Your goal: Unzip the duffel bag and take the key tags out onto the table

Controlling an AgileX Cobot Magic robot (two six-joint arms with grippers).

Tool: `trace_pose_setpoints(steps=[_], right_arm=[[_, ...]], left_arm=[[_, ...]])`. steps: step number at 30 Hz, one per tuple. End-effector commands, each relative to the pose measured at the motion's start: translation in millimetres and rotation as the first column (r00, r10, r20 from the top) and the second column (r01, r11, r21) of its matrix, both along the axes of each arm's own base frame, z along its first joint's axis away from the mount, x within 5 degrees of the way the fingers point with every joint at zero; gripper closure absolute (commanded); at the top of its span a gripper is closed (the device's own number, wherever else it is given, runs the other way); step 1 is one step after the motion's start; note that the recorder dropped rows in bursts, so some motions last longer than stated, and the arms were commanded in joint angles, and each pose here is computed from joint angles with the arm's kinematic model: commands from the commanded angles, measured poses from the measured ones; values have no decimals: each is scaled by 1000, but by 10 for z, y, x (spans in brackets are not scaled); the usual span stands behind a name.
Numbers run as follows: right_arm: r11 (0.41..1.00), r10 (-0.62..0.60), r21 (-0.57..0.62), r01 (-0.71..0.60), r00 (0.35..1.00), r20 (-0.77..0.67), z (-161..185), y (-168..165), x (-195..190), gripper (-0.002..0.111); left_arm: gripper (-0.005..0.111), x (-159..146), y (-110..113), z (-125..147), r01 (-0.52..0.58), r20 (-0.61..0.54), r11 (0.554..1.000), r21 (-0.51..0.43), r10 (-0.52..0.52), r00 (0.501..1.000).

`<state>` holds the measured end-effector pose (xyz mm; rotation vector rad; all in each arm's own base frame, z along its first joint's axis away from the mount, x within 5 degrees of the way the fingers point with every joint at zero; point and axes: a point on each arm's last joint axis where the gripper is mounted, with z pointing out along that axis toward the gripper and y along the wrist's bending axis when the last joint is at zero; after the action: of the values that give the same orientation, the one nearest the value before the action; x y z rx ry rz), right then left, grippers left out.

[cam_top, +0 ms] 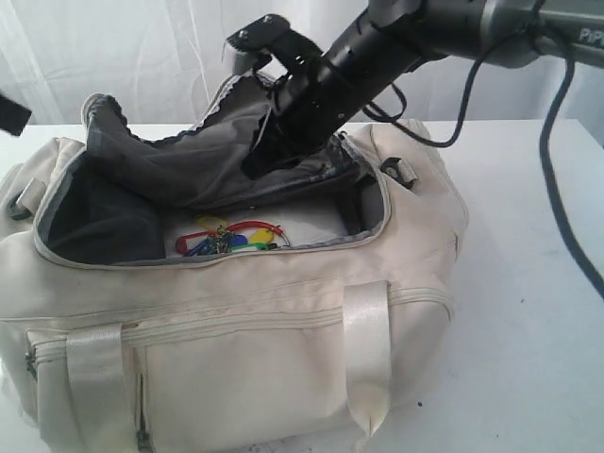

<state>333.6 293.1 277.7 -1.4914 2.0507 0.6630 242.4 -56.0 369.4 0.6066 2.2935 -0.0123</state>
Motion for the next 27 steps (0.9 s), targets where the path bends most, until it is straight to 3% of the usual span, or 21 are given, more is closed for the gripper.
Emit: trace_pose_setpoints(steps=[1,4,7,19,22,27], right_arm=[[996,71,-56,-71,997,-11,-181,200,-120,73],[989,90,-116,-89,996,6,-287,248,-141,49],[987,79,-141,-75,997,20,-361,279,-126,35],[974,62,-216,-64,998,-14,-863,373,-28,32],[976,33,-216,-34,999,-7,-961,400,8,42],[979,-73,-188,84,995,65,-865,396,88,90]], left_arm=[[107,-162,22,-67,3,-173,1000,15,-1,985],[107,-187,40,-95,5,-207,999,40,3,978],[107,-170,37,-138,3,-194,999,37,4,981],[107,-182,-13,-269,2,-227,1000,-25,-7,974],[107,-184,-20,-268,20,-224,1000,-24,-24,974],[107,-187,-36,-265,25,-227,999,-43,-34,973]])
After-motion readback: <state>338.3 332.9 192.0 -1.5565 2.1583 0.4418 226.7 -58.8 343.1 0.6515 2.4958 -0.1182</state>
